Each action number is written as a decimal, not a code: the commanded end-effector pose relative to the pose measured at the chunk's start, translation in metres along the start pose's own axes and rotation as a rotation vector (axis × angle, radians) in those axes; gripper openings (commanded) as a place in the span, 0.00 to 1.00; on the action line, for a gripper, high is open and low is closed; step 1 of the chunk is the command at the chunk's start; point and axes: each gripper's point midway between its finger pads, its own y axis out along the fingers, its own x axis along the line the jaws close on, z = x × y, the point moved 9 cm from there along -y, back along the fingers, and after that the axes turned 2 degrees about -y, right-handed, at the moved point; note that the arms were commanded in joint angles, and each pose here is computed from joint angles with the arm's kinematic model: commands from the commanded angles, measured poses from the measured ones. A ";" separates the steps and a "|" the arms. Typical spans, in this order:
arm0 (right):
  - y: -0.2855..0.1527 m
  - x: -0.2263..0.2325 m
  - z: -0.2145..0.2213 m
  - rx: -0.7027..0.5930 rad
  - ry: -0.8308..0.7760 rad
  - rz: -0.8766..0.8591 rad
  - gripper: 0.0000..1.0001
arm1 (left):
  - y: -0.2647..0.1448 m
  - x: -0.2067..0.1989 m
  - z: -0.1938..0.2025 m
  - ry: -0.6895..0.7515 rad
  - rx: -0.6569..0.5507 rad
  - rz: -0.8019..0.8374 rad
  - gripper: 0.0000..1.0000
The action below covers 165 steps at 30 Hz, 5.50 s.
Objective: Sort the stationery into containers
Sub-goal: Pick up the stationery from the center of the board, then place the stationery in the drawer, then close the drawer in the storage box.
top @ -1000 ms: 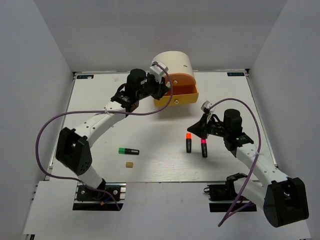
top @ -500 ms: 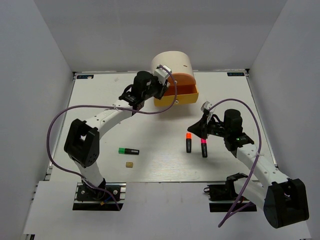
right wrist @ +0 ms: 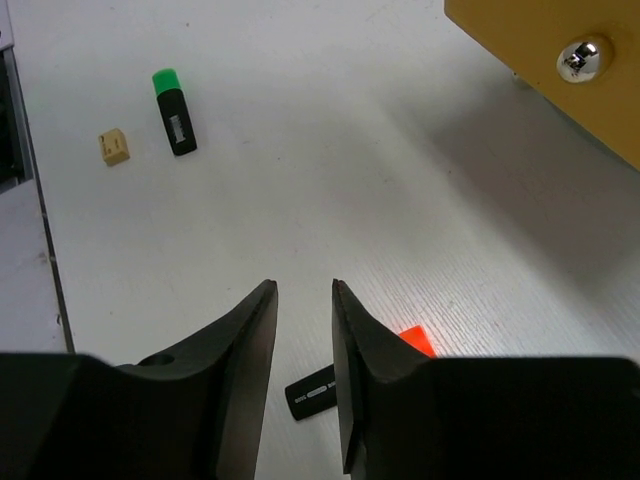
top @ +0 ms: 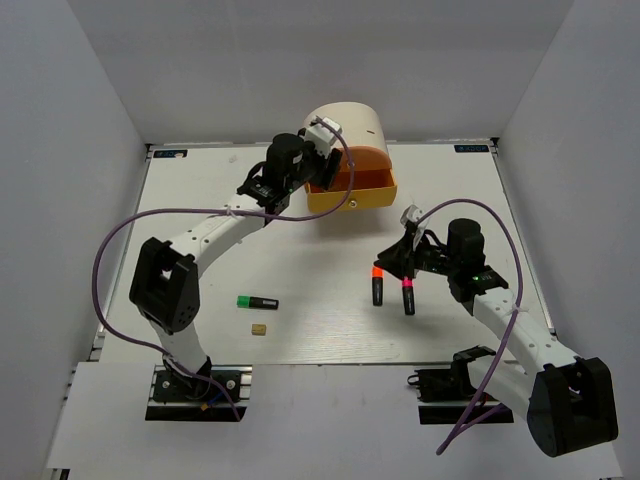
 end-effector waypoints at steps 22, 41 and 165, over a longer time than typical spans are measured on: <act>0.139 0.082 0.009 0.194 -0.506 -0.675 0.64 | -0.274 -0.025 0.078 -0.844 0.044 -0.425 1.00; 0.259 0.175 0.033 0.360 -0.444 -0.631 0.65 | -0.363 -0.024 0.111 -1.042 0.064 -0.696 1.00; 0.148 -0.129 -0.093 0.192 -0.562 0.230 0.00 | -0.242 -0.056 0.180 -1.354 0.317 -0.542 0.96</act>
